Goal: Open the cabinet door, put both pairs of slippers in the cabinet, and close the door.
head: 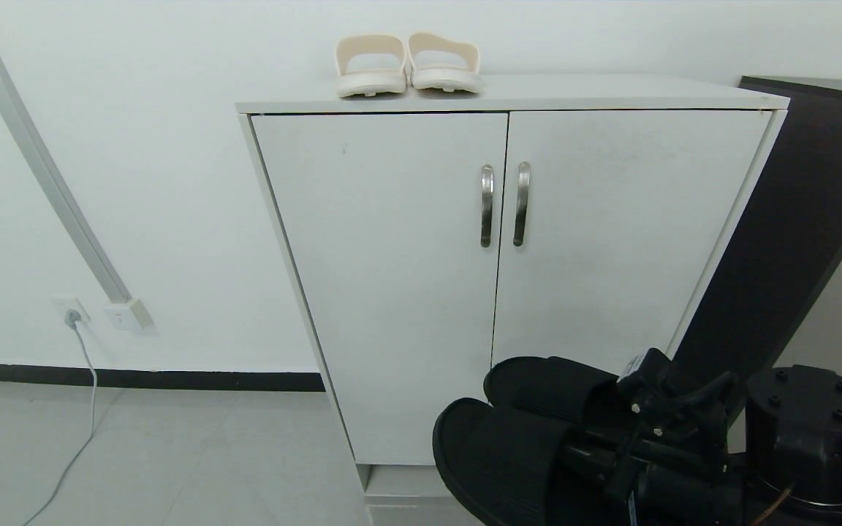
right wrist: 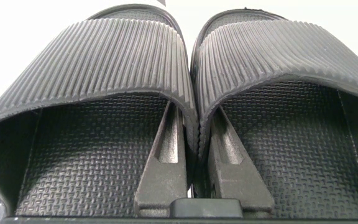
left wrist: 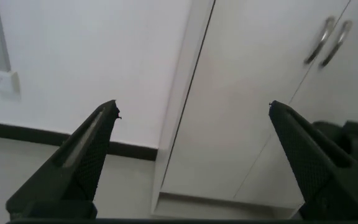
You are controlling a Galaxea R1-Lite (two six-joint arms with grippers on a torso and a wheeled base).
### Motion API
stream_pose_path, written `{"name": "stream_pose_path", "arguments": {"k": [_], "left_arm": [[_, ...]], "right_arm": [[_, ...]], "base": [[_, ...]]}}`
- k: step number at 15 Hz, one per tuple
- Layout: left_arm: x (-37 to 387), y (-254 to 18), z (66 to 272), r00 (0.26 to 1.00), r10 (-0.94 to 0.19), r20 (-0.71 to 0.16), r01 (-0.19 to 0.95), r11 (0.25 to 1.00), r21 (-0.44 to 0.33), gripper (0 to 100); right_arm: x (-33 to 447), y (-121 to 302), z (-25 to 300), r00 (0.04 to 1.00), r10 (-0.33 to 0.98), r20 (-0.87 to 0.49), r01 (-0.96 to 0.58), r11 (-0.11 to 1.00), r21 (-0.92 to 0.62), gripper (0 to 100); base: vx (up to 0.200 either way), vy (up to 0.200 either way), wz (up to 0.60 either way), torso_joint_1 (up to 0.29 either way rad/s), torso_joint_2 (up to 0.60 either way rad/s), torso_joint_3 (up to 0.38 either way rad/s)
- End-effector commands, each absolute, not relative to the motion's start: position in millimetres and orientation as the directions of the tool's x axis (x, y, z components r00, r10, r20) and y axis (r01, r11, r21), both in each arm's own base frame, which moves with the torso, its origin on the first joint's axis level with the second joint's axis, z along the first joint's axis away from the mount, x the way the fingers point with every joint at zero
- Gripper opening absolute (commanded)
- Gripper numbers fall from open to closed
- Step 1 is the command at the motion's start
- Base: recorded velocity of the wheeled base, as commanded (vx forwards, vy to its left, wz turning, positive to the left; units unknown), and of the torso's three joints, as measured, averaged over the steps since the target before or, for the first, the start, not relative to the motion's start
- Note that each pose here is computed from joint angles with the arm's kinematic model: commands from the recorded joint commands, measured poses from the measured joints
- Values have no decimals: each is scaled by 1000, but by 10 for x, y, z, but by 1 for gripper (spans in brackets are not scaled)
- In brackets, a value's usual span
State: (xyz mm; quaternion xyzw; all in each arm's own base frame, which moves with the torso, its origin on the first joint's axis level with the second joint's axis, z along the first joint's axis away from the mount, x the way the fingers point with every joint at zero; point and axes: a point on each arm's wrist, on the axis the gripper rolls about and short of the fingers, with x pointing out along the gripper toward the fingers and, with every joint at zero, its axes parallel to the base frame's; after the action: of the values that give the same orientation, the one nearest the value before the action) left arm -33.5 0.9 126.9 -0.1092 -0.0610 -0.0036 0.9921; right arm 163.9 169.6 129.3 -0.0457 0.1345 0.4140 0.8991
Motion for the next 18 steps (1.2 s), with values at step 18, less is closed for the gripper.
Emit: {"name": "stream_pose_path", "arguments": {"k": [18], "left_arm": [[934,-299,1876,827,-543,-144,508,833,-220,100]], "right_arm": [[1597,1716,1262,603,742,-292,-770,638,31,0]], "base": [[0,0,0,0,0,0]]}}
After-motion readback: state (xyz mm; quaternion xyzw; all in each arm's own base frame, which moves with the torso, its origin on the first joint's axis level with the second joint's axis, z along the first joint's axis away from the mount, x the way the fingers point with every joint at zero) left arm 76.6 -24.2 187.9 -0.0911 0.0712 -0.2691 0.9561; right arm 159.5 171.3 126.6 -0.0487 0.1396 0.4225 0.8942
